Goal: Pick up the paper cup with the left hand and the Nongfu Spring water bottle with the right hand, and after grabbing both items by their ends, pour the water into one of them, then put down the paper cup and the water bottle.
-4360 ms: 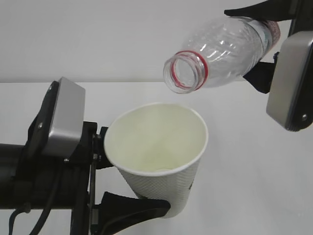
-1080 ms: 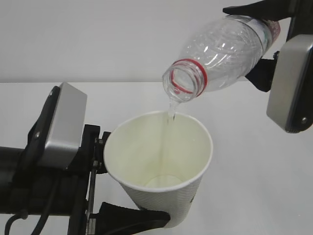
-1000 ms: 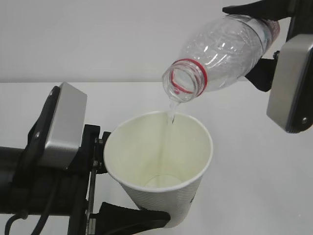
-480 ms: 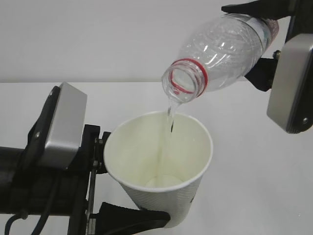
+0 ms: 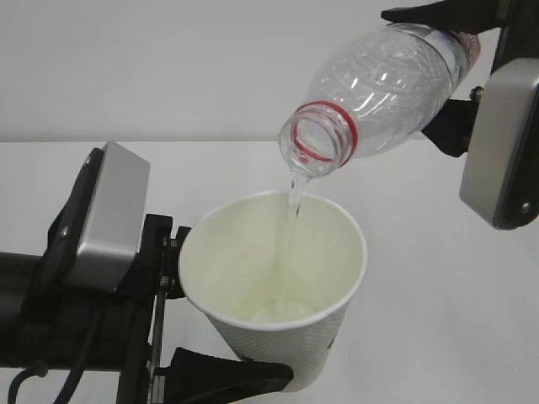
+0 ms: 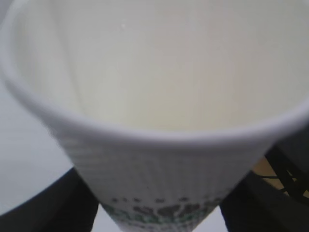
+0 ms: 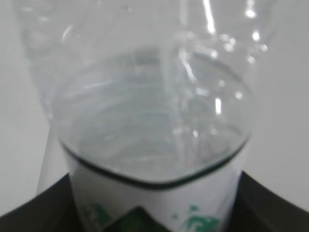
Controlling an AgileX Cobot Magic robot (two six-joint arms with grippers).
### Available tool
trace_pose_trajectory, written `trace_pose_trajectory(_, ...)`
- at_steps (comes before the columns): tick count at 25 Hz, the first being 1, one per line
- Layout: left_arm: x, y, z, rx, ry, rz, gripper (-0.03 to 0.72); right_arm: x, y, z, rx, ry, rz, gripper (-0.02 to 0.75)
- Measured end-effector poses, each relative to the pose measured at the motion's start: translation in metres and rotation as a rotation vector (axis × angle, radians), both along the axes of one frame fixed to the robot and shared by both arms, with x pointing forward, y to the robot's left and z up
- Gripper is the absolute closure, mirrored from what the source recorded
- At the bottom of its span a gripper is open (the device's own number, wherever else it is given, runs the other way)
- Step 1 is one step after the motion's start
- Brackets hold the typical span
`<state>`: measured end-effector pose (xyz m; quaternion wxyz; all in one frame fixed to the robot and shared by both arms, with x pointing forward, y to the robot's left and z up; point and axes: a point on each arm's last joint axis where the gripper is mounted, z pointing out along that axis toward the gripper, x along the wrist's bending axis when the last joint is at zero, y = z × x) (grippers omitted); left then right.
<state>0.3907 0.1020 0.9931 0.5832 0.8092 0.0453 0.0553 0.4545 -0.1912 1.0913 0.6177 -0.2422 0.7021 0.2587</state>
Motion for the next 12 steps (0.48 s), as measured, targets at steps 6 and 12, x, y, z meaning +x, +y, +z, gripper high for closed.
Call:
trace_pose_trajectory(6, 0.0000, 0.0000, 0.0000, 0.000, 0.000, 0.000, 0.160, 0.0000, 0.0000, 0.0000, 0.000, 0.000, 0.000, 0.269)
trace_pose_trajectory(12, 0.0000, 0.0000, 0.0000, 0.000, 0.000, 0.000, 0.160, 0.0000, 0.0000, -0.0001, -0.002, -0.001, 0.001, 0.269)
